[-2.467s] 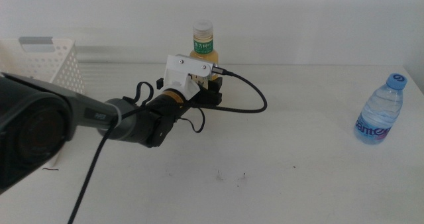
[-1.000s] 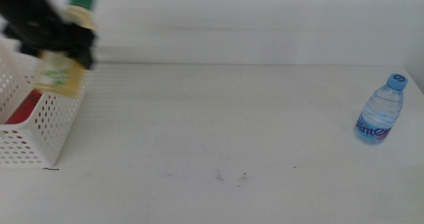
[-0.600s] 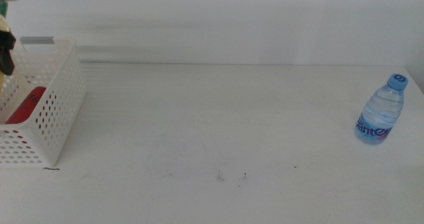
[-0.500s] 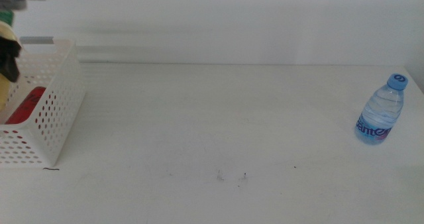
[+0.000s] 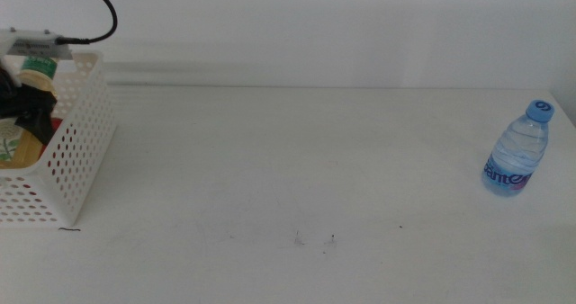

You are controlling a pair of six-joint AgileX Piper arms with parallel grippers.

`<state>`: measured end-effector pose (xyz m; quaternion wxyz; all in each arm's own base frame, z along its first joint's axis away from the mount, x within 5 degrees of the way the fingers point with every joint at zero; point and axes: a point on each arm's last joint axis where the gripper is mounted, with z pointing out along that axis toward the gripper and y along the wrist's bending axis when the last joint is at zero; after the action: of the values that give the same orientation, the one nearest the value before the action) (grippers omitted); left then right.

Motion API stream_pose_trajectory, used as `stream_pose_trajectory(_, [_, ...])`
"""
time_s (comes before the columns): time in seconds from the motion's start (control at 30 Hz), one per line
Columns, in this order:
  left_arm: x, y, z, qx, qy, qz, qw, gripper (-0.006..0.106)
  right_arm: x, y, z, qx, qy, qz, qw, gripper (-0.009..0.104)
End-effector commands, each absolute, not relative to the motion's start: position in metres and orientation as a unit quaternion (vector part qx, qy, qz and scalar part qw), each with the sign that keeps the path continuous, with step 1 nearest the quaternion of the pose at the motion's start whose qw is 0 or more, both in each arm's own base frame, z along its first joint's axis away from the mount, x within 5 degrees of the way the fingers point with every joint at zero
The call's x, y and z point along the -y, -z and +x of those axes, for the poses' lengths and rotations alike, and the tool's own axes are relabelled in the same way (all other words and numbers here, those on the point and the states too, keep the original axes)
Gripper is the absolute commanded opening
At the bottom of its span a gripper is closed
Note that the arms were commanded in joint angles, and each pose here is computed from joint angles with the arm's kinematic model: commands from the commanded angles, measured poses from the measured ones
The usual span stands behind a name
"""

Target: Use arms to grab the bottles and put them into the dustbin to the left of the table.

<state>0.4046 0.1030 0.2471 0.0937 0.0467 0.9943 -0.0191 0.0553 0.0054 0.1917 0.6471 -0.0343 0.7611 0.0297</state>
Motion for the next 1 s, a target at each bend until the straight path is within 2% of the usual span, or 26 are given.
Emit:
stream_pose_trajectory(0.0, [-0.098,-0.256,0.406,-0.992,0.022,0.061,0.109,0.058,-0.005,-0.191,0.055,-0.758,-0.026,-0.036,0.650,0.090])
stream_pose_trajectory(0.1, [-0.096,-0.256,0.405,-0.993,0.007,0.064,0.097,0.076,-0.005,-0.191,0.055,-0.758,-0.026,-0.036,0.650,0.090])
stream_pose_trajectory(0.2, [-0.092,-0.259,0.405,-0.994,-0.005,0.057,0.096,0.086,-0.005,-0.191,0.055,-0.758,-0.026,-0.036,0.650,0.090])
stream_pose_trajectory(0.47, [-0.069,-0.295,0.394,-0.989,-0.011,0.055,0.140,0.084,-0.005,-0.191,0.055,-0.758,-0.026,-0.036,0.650,0.090])
stream_pose_trajectory(0.57, [-0.043,-0.316,0.380,-0.977,-0.004,0.071,0.200,0.081,-0.005,-0.191,0.055,-0.758,-0.026,-0.036,0.650,0.090])
stream_pose_trajectory(0.77, [0.027,-0.336,0.334,-0.927,0.048,0.134,0.347,0.081,-0.005,-0.191,0.055,-0.758,-0.026,-0.036,0.650,0.090])
stream_pose_trajectory(0.97, [0.087,-0.342,0.270,-0.864,0.123,0.235,0.429,0.082,-0.005,-0.191,0.055,-0.758,-0.026,-0.036,0.650,0.090])
